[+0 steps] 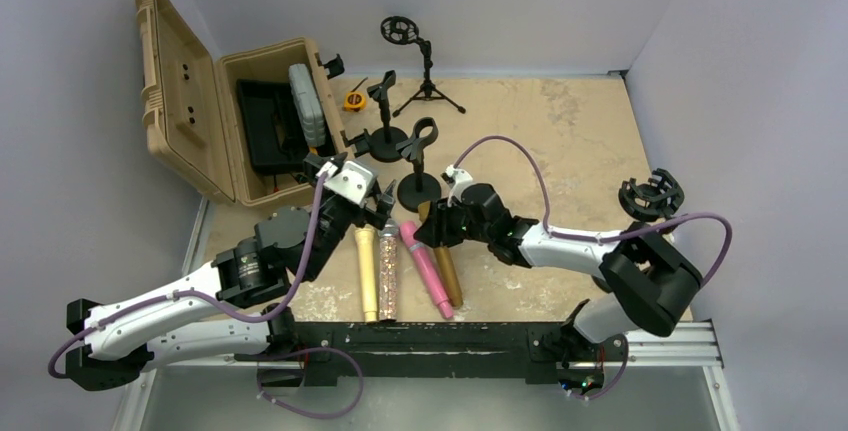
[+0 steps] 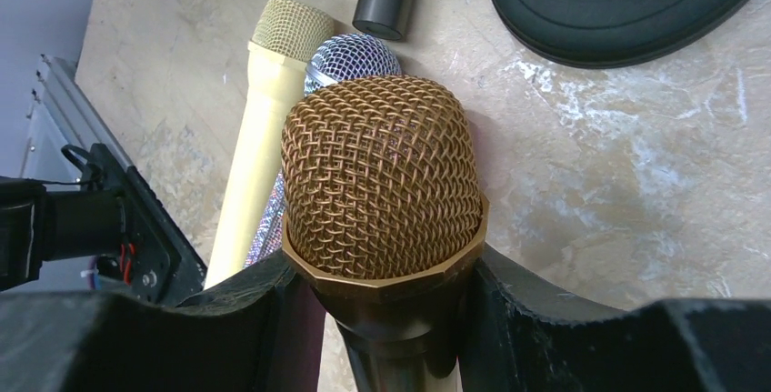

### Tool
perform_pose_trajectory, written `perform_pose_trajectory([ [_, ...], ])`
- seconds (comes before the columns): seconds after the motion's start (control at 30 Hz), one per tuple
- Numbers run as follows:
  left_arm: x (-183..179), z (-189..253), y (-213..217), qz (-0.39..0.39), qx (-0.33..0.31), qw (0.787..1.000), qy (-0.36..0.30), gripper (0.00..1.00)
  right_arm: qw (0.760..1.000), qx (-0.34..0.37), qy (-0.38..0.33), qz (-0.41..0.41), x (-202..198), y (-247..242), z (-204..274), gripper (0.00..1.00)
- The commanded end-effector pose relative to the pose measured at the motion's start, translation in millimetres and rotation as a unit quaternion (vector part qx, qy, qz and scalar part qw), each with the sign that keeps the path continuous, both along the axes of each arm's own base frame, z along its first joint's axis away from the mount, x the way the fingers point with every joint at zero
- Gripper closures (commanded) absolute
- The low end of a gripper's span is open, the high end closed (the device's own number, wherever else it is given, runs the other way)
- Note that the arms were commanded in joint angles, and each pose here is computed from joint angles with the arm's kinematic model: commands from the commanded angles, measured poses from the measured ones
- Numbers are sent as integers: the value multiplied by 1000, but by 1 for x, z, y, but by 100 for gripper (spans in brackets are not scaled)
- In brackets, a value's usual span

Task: Remove the microphone from the stand

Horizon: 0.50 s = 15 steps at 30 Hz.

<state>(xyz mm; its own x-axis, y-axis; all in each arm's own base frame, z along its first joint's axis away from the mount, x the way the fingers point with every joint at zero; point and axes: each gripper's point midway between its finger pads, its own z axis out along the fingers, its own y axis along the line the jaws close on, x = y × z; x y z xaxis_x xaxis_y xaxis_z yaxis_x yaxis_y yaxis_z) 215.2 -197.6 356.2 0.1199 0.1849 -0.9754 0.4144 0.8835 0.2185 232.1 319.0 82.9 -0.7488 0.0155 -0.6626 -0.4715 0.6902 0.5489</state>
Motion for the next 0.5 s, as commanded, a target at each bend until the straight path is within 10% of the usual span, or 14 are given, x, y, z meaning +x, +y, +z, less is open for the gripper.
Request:
perform_pose_trajectory([
  [0.0, 1, 9, 4, 6, -18, 1000, -8, 7, 998, 57, -10, 9, 2, 18, 14, 79],
  [0.47, 3, 0, -6, 1, -10, 1000, 2, 7, 999, 48, -3, -15, 1, 15, 1, 49],
])
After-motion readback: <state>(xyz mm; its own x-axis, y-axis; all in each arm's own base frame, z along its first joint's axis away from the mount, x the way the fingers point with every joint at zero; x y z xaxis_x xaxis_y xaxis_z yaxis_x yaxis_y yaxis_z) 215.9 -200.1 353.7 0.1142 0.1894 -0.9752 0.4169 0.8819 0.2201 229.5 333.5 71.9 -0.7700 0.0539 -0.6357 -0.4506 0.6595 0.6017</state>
